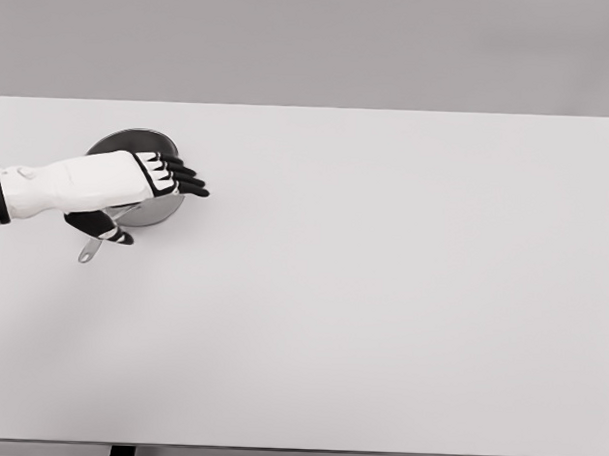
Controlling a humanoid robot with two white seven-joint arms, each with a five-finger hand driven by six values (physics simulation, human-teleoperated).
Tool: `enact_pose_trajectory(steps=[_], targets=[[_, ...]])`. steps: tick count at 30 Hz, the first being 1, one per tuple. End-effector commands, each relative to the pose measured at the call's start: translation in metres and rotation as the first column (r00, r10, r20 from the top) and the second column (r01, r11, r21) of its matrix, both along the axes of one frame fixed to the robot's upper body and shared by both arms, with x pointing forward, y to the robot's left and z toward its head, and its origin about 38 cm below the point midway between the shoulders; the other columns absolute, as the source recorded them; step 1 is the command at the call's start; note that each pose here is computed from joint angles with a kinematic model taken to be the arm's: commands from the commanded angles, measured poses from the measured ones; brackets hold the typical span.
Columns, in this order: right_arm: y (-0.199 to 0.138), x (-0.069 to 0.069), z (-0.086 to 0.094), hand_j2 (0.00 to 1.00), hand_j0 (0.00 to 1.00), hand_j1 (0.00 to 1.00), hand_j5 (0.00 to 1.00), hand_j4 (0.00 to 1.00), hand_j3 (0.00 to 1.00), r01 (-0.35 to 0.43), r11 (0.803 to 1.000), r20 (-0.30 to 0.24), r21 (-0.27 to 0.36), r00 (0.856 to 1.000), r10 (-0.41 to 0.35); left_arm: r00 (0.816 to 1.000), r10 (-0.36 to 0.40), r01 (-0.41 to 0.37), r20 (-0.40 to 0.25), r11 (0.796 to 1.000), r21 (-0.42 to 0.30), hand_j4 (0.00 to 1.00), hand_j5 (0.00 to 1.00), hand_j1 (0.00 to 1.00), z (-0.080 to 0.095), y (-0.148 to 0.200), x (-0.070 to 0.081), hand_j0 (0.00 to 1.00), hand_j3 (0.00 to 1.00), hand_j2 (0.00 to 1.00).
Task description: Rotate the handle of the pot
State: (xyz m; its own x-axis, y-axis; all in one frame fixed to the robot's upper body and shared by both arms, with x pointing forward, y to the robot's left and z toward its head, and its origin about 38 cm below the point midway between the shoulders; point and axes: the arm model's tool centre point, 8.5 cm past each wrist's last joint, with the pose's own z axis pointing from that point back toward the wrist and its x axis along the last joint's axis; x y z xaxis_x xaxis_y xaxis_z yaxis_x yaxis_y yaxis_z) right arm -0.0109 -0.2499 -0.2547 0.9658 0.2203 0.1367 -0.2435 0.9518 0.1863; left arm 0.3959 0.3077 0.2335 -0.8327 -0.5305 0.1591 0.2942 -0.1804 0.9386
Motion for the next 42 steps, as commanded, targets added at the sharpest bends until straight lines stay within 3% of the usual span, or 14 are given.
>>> enact_pose_trajectory(steps=[1, 8, 24, 32, 42], targets=[[0.000, 0.000, 0.000, 1.00, 1.00, 1.00, 1.00, 1.00, 1.00, 0.000, 1.000, 0.000, 0.001, 1.000, 0.000, 1.000, 0.008, -0.008, 0.001, 1.000, 0.009, 1.00, 1.00, 1.00, -0.001, 0.002, 0.001, 1.00, 1.00, 1.00], [0.000, 0.000, 0.000, 1.00, 1.00, 1.00, 1.00, 1.00, 1.00, 0.000, 1.000, 0.000, 0.000, 1.000, 0.000, 0.999, 0.039, -0.040, 0.023, 0.999, 0.035, 1.00, 1.00, 1.00, 0.001, 0.013, 0.006, 1.00, 1.00, 1.00], [0.000, 0.000, 0.000, 1.00, 1.00, 1.00, 1.00, 1.00, 1.00, 0.000, 1.000, 0.000, 0.001, 1.000, 0.000, 0.993, 0.118, -0.117, -0.014, 0.991, 0.059, 1.00, 1.00, 1.00, -0.022, 0.034, 0.015, 1.00, 1.00, 1.00], [0.000, 0.000, 0.000, 1.00, 1.00, 1.00, 1.00, 1.00, 1.00, 0.000, 1.000, 0.000, 0.001, 1.000, 0.000, 0.992, 0.128, -0.127, 0.001, 0.990, 0.067, 1.00, 1.00, 1.00, -0.018, 0.037, 0.016, 1.00, 1.00, 1.00], [0.000, 0.000, 0.000, 1.00, 1.00, 1.00, 1.00, 1.00, 1.00, 0.000, 1.000, 0.000, 0.000, 1.000, 0.000, 0.981, 0.191, -0.192, 0.020, 0.978, 0.081, 1.00, 1.00, 1.00, -0.014, 0.058, 0.024, 1.00, 1.00, 1.00]])
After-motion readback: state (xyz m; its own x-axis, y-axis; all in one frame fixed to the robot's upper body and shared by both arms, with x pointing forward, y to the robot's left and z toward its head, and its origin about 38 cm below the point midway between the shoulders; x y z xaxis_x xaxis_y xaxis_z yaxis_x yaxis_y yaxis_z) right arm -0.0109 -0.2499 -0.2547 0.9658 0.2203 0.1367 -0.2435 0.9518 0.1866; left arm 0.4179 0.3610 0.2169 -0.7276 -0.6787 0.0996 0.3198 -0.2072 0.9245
